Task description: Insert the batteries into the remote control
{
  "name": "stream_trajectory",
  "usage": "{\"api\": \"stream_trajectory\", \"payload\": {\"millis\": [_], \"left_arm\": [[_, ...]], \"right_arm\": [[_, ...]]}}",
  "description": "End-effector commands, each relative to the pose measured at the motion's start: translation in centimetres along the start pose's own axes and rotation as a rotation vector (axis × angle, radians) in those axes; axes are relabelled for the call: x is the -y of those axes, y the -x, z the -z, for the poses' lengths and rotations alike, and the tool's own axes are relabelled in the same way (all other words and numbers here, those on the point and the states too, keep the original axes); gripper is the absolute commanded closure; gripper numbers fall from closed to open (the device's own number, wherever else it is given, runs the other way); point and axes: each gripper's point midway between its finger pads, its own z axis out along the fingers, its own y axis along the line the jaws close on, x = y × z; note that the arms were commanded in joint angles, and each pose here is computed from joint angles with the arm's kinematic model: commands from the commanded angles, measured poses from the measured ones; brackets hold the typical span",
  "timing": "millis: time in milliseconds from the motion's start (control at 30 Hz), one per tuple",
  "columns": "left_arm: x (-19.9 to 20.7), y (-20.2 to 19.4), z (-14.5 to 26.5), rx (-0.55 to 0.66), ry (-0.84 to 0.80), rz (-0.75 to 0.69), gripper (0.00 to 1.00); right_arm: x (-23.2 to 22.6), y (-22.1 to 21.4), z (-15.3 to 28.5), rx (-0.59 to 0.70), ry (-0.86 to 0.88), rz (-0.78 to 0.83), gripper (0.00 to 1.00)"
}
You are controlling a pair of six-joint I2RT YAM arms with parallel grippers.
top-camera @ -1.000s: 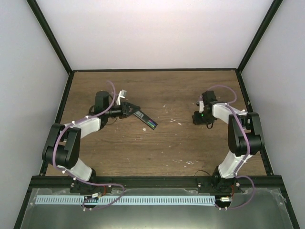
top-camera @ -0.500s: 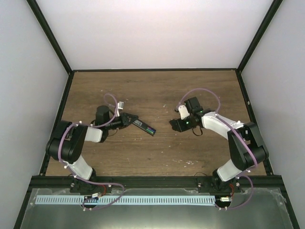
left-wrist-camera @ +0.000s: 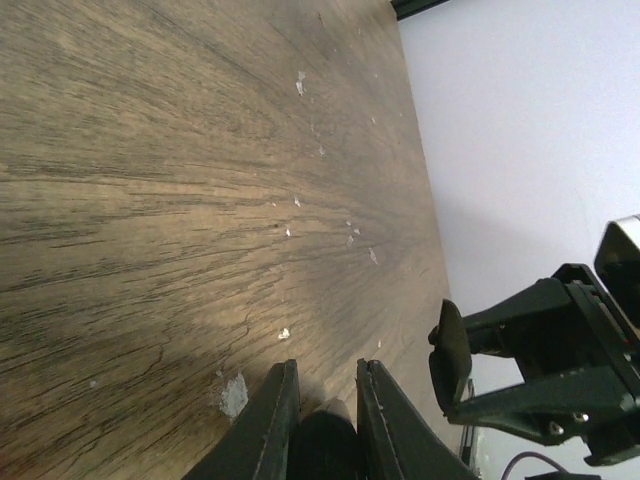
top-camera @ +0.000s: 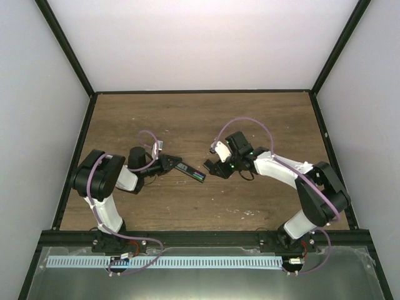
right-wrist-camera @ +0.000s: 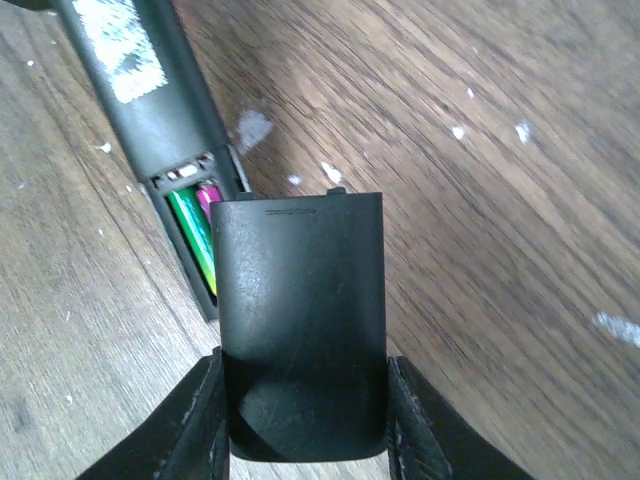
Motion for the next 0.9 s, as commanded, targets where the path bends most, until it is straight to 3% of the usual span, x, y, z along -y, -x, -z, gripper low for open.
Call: {"api": "stream_trajectory", "payload": {"millis": [0,233,867], "left_arm": [[-0.6,0.0,-0.1,0.036,-0.005,-0.021,1.0],[-1.6,-0.8,-0.3,0.018,-0.007,0.019,1.0],[-2.1,-0.7,-0.4,0.018,0.026,0.012,1.0]], "right_arm": [[-1.5,2.4,-0.6,0.042,0.039,0.139,0.73],[-2.9,1.3,-2.1,-0.015,0.067,0.25,0.73],[-3.1,1.1,-4.8,-0.092,0.065,0.345,0.73]]}}
